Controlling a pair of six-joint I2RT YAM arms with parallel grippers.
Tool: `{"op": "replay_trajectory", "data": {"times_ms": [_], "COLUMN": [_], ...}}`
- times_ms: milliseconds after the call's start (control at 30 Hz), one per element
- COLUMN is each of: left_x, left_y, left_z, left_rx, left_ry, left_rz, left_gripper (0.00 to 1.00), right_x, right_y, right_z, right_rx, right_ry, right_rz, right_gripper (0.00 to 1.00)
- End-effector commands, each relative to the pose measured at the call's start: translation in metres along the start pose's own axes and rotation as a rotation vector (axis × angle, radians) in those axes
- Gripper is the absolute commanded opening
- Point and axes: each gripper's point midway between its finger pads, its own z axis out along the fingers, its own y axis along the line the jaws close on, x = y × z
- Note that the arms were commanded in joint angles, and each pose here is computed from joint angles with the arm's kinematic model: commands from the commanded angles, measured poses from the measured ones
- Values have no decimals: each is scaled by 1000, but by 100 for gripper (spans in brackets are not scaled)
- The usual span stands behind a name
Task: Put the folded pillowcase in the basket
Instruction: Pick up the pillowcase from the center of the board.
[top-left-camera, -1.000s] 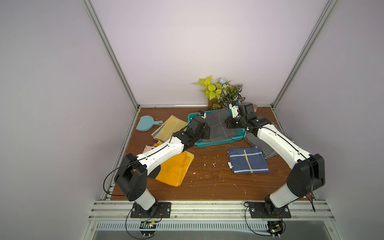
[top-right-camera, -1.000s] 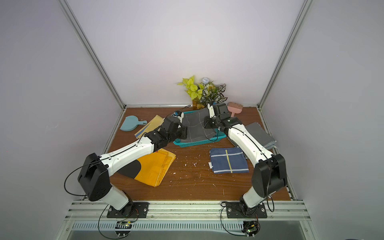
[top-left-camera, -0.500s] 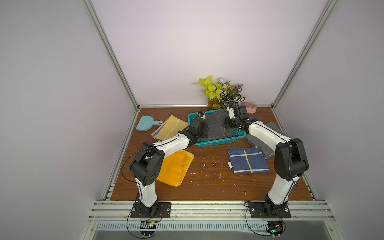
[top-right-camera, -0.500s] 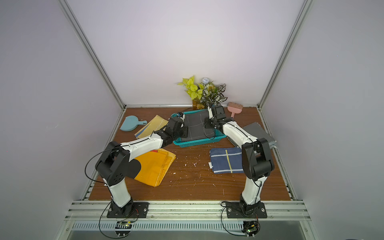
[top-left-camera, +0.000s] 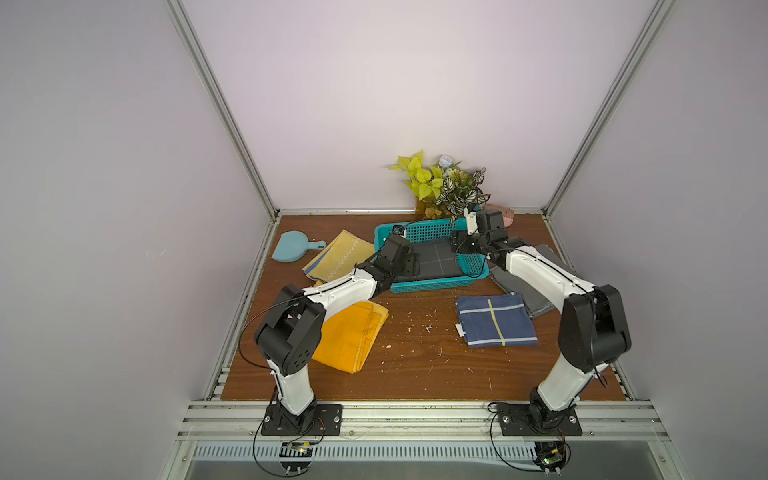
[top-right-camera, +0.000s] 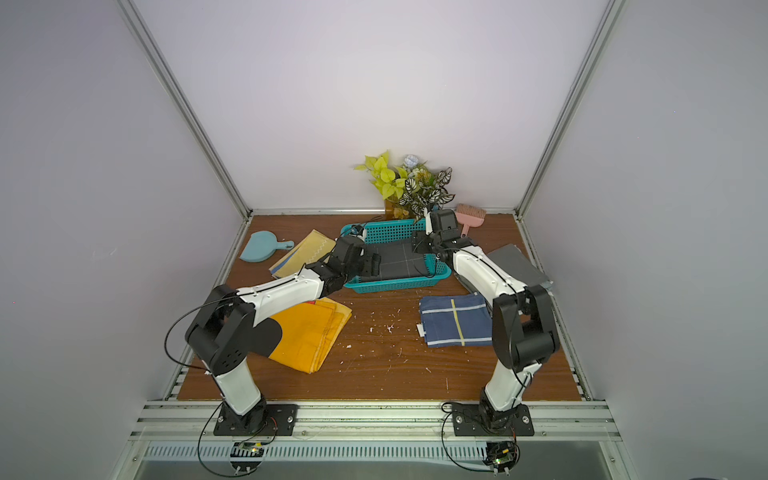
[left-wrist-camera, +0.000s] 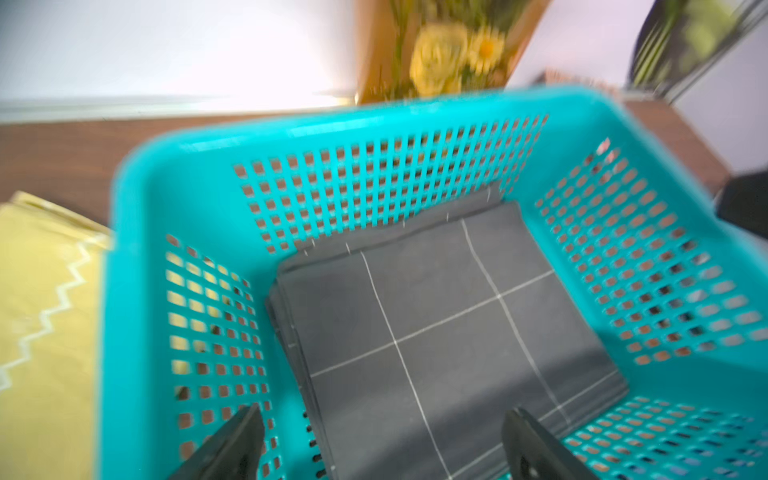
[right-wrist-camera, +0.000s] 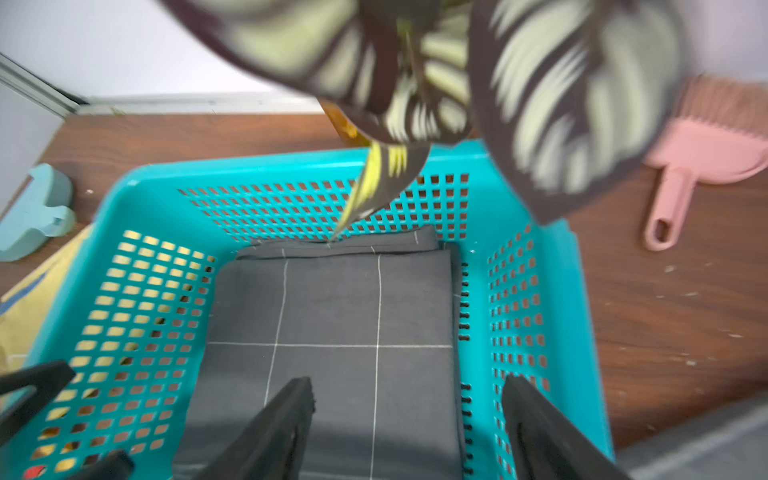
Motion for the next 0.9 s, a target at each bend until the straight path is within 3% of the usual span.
{"op": "replay_trajectory", "data": {"times_ms": [0,100,200,467,767,867], "left_x": [-39,-50,-41,31,69,78], "left_y": [0,-12,-27,-79,-99,-96], "left_z": [-29,-48,-62,-88,-104,-104], "left_rx": [6,86,194,305,364,349], "left_ry": [-89,-107,-70,83,139,158], "left_rz": [-31,-57,-112,-112,-175,-176], "left_gripper": [93,94,94,94,95,96], "right_x": [-36,-1,54,182,248,262], "right_y": [-1,-16,-35,-26,-7,-7], "right_z": [-57,-79,-92,-107,-86,-82], "right_rx": [5,54,116,3,-24,-9], "right_ry": [-155,-95,26,311,458,495], "right_rz": [8,20,34,192,184,169], "right_gripper": [83,89,91,88,84,77]}}
